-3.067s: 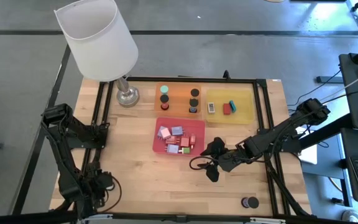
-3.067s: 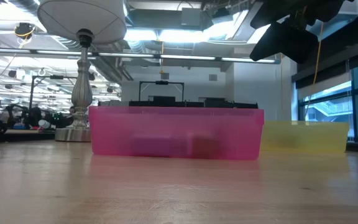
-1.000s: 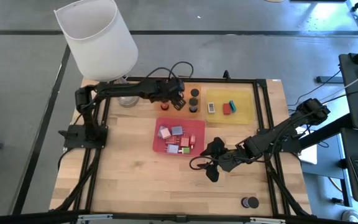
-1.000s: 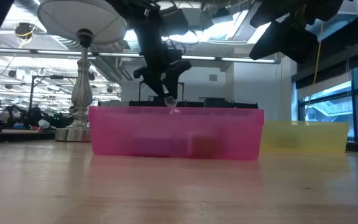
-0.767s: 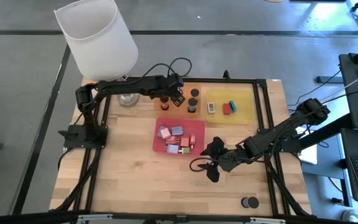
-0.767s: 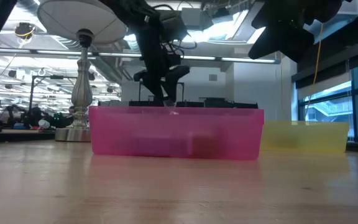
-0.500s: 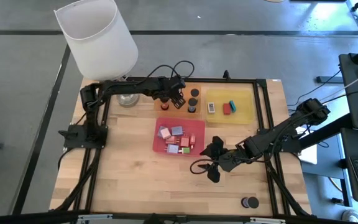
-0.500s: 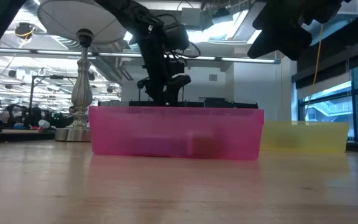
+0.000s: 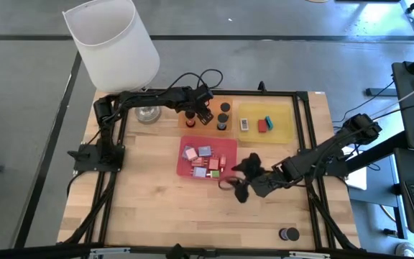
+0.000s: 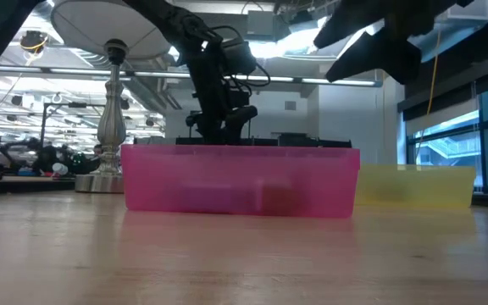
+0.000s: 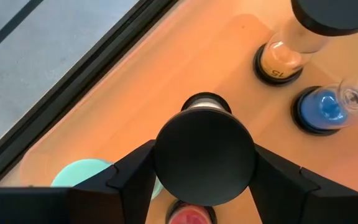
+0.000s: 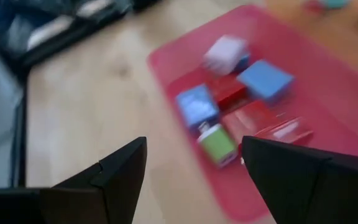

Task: Pick & Place Office items
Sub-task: Put the white black hourglass into the orange bin, then put the blue hourglass into the orange bin

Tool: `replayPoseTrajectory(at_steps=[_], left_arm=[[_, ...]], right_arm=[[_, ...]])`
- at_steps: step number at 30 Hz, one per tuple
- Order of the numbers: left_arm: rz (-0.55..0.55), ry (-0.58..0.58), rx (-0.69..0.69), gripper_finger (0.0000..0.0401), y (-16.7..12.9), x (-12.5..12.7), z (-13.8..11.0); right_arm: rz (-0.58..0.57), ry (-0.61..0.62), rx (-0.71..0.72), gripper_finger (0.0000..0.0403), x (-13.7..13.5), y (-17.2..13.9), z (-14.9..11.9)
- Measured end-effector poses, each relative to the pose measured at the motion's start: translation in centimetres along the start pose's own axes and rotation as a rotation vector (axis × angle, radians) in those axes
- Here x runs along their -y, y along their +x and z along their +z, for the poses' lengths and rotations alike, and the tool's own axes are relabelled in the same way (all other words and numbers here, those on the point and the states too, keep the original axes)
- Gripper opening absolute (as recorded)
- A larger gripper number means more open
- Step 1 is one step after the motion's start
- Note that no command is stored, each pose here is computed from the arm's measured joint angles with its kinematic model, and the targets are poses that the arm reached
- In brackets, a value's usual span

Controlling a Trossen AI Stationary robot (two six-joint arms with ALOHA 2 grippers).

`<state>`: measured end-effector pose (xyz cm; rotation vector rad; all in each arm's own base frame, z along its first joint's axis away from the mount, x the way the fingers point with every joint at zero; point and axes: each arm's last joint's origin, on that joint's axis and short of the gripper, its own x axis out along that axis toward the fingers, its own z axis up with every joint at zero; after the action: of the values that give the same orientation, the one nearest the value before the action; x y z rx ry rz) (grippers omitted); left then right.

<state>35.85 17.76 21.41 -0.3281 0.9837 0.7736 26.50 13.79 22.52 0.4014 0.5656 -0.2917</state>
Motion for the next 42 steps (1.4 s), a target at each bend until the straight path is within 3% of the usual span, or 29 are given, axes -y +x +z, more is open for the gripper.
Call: replayPoseTrajectory(at_steps=[6, 18, 23, 28, 33, 42], left_arm=[[0.009, 0.008, 0.003, 0.0237, 0.0, 0.0, 0.0], [0.023, -0.026, 0.074, 0.0295, -1.7, -0.2, 1.2], [-0.066, -0.047, 0.125, 0.0297, -5.4, -0.3, 3.5], [-0.236, -0.055, 0.063, 0.0295, -9.1, 1.1, 3.2], [-0.296, 0.022, 0.044, 0.0294, -12.8, 3.7, 1.3], [-0.352, 0.074, 0.17, 0.0294, -20.5, 9.4, -3.2]], right_arm=[[-0.069, 0.131, 0.069, 0.0265, 0.6, 0.4, 0.6], [0.0, 0.076, -0.03, 0.0265, 0.9, 0.8, 0.8], [0.111, 0.01, -0.132, 0.0265, 0.5, 0.7, 0.5], [0.173, 0.017, -0.188, 0.0265, 0.3, 0.7, 0.4], [0.185, 0.017, -0.201, 0.0265, 0.3, 0.7, 0.4], [0.188, 0.02, -0.192, 0.0265, 0.2, 0.7, 0.5]])
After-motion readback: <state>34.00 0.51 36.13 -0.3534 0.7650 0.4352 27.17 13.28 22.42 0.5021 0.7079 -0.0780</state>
